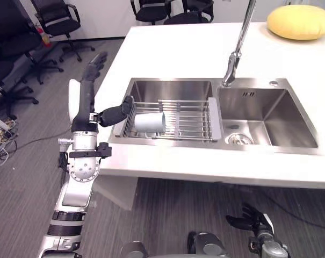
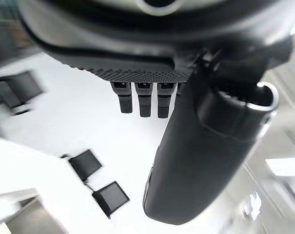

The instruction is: Walk over to the sink, pick up the cup, carry it to the dishwasher, place the cup inside the dishwasher, then close the dishwasher door

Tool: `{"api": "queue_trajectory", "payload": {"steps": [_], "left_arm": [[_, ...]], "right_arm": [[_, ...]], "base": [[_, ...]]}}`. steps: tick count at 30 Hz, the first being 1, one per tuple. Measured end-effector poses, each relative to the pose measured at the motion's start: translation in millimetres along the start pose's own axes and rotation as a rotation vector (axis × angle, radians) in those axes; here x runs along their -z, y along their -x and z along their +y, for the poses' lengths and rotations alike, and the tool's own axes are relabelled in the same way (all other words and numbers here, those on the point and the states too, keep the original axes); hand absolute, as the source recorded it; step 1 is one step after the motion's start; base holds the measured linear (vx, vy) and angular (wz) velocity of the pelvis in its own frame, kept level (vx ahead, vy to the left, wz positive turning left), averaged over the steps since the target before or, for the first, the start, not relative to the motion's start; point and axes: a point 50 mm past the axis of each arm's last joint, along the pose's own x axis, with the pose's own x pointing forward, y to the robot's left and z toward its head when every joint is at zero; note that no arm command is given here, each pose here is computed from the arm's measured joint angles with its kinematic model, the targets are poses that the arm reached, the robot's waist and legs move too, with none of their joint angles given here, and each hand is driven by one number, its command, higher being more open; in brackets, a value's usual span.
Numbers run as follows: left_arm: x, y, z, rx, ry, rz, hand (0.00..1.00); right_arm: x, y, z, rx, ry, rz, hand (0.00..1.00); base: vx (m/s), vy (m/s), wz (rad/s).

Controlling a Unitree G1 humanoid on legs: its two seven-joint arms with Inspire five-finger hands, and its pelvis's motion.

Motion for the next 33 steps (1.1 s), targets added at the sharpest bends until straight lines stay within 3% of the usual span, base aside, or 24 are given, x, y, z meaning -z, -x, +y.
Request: {"api": "queue_trajectory", "payload": {"steps": [6, 10, 18, 33], "left_arm": [[-6.7, -0.1, -26.2, 0.179, -0.004, -0.039, 0.9], [-1.6, 16.4, -54.4, 0.396, -0.015, 0.006, 0.9], [-9.4, 44.0, -94.9, 0.65, 0.022, -0.008, 0.9], [2.3, 41.4, -104.4, 0.687, -0.111, -0.004, 0.9]], "right_arm": [[18.0, 5.6, 11.3, -0.034, -0.022, 0.061, 0.9], [27.6, 9.6, 19.2, -0.049, -0.039, 0.091, 0.9], [31.9, 10.6, 31.0, -0.093, -0.01, 0.112, 0.9], [30.5, 11.5, 49.8, -0.157, 0.021, 0.105, 0.9]], "base": [[0.2, 0.125, 0.0], [0.08, 0.09, -0.06], [0.02, -0.006, -0.01], [-0.03, 0.011, -0.05]]}}
